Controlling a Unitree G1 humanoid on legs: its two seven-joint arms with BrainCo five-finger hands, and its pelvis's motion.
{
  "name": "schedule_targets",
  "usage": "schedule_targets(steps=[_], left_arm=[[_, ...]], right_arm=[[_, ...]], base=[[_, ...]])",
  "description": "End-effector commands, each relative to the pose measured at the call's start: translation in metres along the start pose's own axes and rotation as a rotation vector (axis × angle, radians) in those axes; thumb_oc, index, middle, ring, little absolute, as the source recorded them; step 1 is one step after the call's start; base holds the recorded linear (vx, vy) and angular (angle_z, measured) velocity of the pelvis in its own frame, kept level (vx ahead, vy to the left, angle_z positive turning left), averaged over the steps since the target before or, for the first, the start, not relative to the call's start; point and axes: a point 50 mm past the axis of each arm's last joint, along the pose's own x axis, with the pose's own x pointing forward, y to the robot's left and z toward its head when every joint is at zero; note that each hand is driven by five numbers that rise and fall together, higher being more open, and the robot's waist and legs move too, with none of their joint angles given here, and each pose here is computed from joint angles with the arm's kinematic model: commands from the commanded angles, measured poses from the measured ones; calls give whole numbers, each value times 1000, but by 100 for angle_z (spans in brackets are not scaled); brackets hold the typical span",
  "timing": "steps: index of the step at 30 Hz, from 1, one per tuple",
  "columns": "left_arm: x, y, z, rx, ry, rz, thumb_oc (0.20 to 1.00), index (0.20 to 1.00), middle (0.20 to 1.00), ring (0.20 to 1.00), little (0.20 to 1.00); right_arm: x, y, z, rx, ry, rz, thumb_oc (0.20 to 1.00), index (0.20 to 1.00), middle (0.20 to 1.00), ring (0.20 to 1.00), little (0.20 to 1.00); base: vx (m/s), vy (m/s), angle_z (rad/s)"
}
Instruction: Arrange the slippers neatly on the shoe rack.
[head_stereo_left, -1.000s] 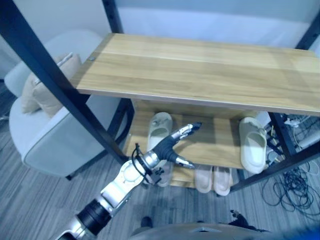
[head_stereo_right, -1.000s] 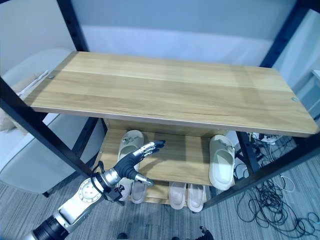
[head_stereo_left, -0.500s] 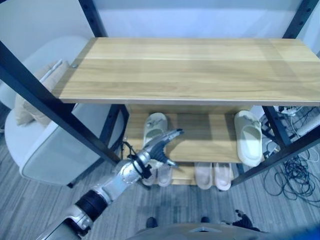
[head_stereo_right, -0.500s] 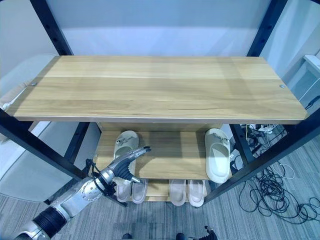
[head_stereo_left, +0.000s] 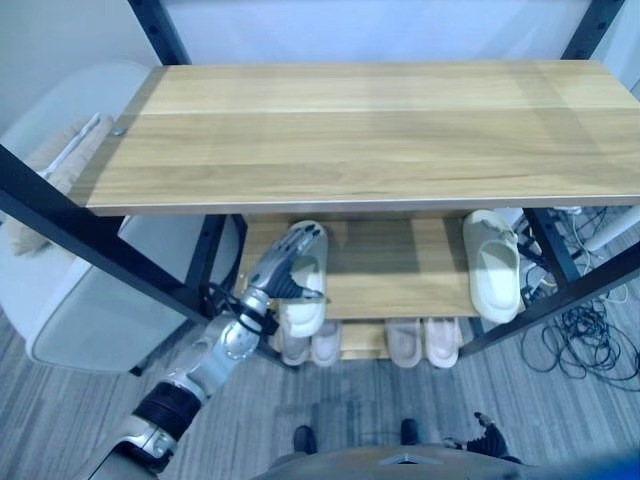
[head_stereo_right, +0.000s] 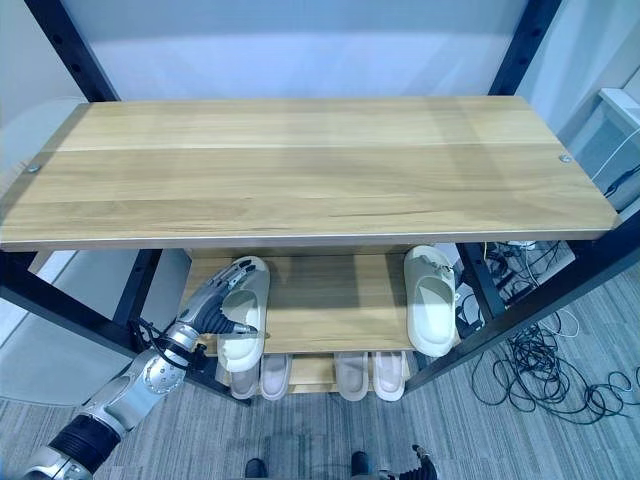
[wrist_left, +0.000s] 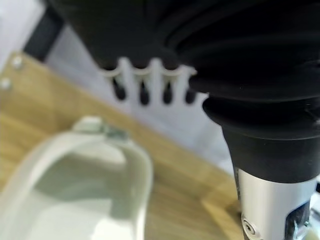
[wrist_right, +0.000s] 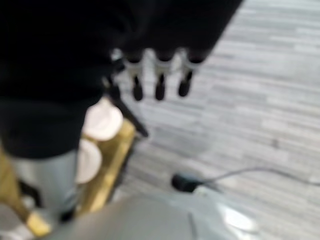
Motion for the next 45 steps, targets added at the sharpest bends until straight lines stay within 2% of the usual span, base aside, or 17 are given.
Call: schedule_targets(steps=[1, 16, 27, 28, 29, 38, 45], left_arm=[[31, 38, -3, 122, -40, 163, 1000, 1000, 1000, 1000, 1000], [53, 40, -28, 284, 100, 215, 1000, 1000, 1000, 1000, 1000], [57, 38, -47, 292, 207, 204, 1000, 1000, 1000, 1000, 1000], [56, 35, -49, 290, 222, 189, 790, 790, 790, 790, 790], [55, 33, -51, 292, 233, 180, 200, 200, 200, 200, 200], [51, 16, -49, 321, 210, 109, 200, 200, 200, 200, 200], [68, 23, -25, 311, 101, 177, 200, 200, 200, 200, 200]], right_arm=[[1, -21, -16, -89, 28, -46, 1000, 1000, 1000, 1000, 1000], [9, -30, -2, -102, -5, -103, 1000, 1000, 1000, 1000, 1000], [11, -36, 6, -110, -48, -124, 1000, 1000, 1000, 1000, 1000], [11, -37, 8, -111, -57, -127, 1000, 1000, 1000, 1000, 1000], [11, -39, 10, -113, -66, -131, 1000, 1000, 1000, 1000, 1000], [14, -43, 13, -142, -71, -153, 1000, 1000, 1000, 1000, 1000], [18, -48, 21, -131, -79, -179, 1000, 1000, 1000, 1000, 1000]], base=[[-1, 3, -4], [-4, 5, -5], [-2, -4, -3], [-14, -1, -11], [-16, -2, -13], [3, -7, -8], [10, -20, 0]])
